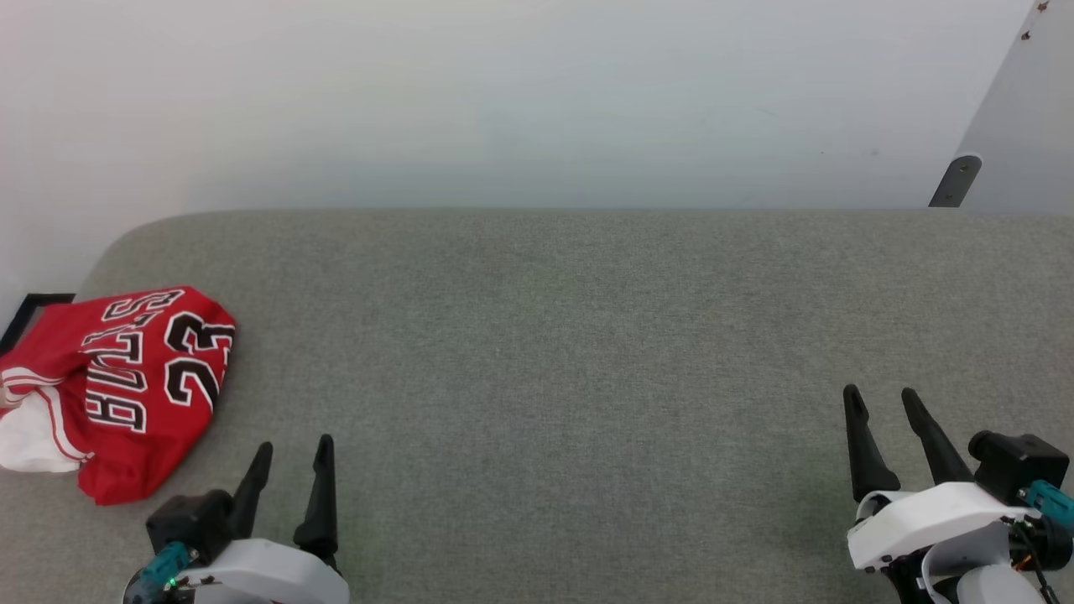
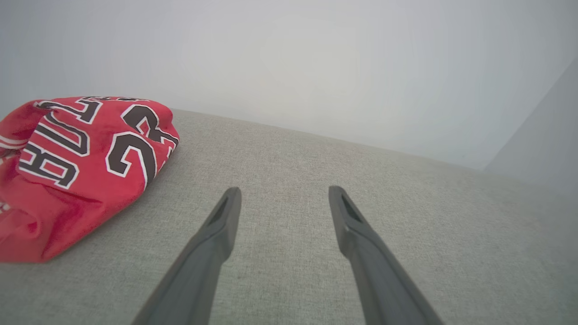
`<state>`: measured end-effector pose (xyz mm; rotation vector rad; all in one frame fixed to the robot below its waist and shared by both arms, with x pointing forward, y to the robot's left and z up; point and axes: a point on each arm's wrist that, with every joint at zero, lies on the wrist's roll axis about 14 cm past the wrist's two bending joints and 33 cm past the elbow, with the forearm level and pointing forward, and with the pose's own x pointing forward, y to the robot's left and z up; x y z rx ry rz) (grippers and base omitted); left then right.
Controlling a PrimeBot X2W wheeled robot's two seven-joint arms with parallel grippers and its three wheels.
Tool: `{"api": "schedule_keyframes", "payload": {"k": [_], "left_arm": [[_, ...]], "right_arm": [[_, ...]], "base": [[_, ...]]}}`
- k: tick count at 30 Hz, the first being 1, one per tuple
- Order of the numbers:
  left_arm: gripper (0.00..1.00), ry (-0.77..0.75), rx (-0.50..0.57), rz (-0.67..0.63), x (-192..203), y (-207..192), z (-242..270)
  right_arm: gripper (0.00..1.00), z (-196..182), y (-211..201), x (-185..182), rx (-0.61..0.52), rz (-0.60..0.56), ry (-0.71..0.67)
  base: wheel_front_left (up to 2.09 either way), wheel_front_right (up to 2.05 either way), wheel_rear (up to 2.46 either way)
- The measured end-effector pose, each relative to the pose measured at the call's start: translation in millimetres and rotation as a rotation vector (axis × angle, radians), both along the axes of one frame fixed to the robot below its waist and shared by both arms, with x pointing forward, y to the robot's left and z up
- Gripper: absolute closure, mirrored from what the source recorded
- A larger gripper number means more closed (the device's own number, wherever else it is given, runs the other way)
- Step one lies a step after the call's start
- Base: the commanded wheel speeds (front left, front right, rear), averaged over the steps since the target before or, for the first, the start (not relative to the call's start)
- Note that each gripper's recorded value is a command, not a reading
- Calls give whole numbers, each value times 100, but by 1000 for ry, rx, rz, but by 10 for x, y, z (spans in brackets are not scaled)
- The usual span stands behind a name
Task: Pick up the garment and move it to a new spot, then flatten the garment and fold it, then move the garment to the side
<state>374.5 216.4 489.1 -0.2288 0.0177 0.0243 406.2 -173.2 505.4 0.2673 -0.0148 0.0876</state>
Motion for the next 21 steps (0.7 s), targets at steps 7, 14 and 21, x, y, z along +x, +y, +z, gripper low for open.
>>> {"api": "schedule_keyframes", "payload": {"k": [7,14,21], "left_arm": [[0,-10,60,-5,3,11,14],[0,-21,115,-11,7,23,35],[0,-32,168,-22,7,16,56]], "right_arm": [[0,27,1,23,-50,3,-17],[0,61,-49,27,-64,-15,-36],[0,99,-82,38,-105,-25,-58]], "base": [[0,0,0],[0,0,0],[0,0,0]]}}
